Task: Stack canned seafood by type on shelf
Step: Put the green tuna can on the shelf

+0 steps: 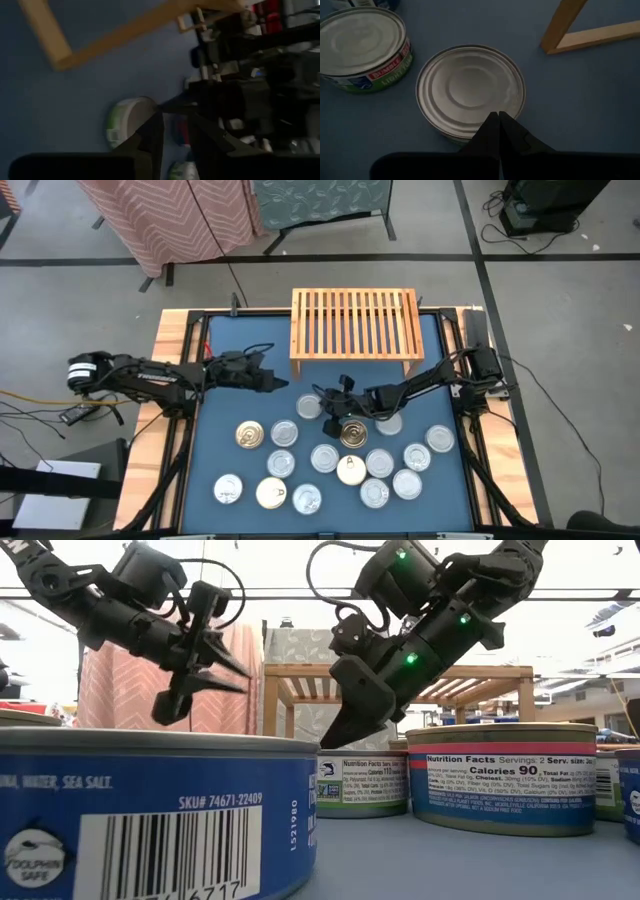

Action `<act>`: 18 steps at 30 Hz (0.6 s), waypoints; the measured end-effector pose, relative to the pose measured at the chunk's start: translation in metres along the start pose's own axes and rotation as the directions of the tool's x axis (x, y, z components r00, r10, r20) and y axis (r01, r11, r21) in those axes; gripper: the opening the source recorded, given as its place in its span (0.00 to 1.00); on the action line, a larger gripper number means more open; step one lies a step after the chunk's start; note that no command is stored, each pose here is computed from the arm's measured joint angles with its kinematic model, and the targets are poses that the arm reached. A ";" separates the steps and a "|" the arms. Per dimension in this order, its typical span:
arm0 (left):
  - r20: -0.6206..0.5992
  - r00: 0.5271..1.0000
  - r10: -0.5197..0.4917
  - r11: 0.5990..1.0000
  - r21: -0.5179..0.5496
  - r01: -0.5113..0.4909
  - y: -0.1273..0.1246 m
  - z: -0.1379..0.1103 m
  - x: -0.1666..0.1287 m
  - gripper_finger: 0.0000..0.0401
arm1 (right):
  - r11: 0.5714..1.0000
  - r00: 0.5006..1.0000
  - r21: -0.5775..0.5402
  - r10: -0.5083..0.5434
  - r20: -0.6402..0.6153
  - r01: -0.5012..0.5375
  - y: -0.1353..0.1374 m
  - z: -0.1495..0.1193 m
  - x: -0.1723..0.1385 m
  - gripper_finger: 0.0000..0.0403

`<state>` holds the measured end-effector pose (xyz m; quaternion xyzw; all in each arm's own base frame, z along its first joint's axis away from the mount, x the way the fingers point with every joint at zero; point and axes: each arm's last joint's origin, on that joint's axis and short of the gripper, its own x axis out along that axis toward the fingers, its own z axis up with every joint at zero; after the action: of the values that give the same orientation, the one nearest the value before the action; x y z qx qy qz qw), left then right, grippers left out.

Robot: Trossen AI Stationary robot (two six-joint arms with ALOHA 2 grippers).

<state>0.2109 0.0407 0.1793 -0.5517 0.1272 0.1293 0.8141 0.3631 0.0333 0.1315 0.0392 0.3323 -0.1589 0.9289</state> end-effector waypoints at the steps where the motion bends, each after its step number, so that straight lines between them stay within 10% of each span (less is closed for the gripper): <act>1: 0.001 1.000 -0.019 1.000 0.016 0.019 -0.002 0.001 0.000 0.23 | 1.000 1.000 0.002 -0.005 0.012 0.005 0.001 0.002 -0.002 0.00; 18: -0.037 0.999 0.022 0.998 -0.059 -0.025 -0.004 -0.001 -0.018 0.08 | 0.999 0.996 -0.014 -0.032 -0.081 0.031 -0.010 -0.004 -0.001 0.00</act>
<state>0.1955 0.0371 0.1883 -0.5763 0.1448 0.1323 0.7933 0.3570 0.0248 0.1288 0.0346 0.3712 -0.1696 0.9123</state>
